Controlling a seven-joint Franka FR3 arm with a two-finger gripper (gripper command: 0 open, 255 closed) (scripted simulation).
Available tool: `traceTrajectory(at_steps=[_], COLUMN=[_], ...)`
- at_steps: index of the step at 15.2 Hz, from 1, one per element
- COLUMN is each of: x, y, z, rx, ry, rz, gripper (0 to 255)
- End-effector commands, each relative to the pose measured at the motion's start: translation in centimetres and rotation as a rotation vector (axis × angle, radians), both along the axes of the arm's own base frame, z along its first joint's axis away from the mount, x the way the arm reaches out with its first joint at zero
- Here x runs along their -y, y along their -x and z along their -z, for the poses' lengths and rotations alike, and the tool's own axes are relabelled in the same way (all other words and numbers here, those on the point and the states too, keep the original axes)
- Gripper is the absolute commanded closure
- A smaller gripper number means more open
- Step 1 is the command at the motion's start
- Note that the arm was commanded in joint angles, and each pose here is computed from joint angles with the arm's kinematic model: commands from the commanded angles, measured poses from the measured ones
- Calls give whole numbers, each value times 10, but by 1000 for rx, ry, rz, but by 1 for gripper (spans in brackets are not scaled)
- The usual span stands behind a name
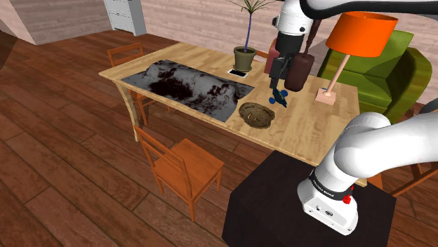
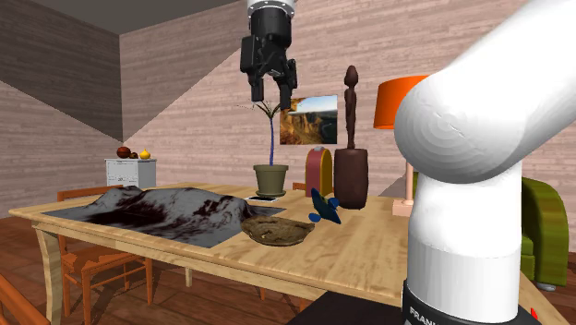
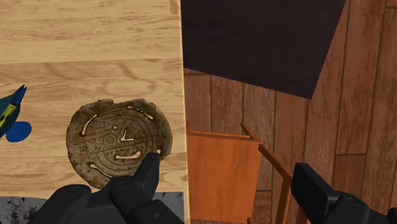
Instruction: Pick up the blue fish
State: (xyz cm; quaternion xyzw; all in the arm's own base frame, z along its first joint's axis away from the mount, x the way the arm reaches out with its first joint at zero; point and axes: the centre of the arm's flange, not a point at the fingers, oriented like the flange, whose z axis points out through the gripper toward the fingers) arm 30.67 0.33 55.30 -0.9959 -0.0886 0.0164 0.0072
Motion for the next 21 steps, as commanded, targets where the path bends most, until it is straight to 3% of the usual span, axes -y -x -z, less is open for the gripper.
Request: traceTrajectory(at_steps=[1,21], x=[0,266], y=[0,-71], z=[0,93], rx=[0,26], ry=[0,-197], rz=[0,139], gripper=[0,0])
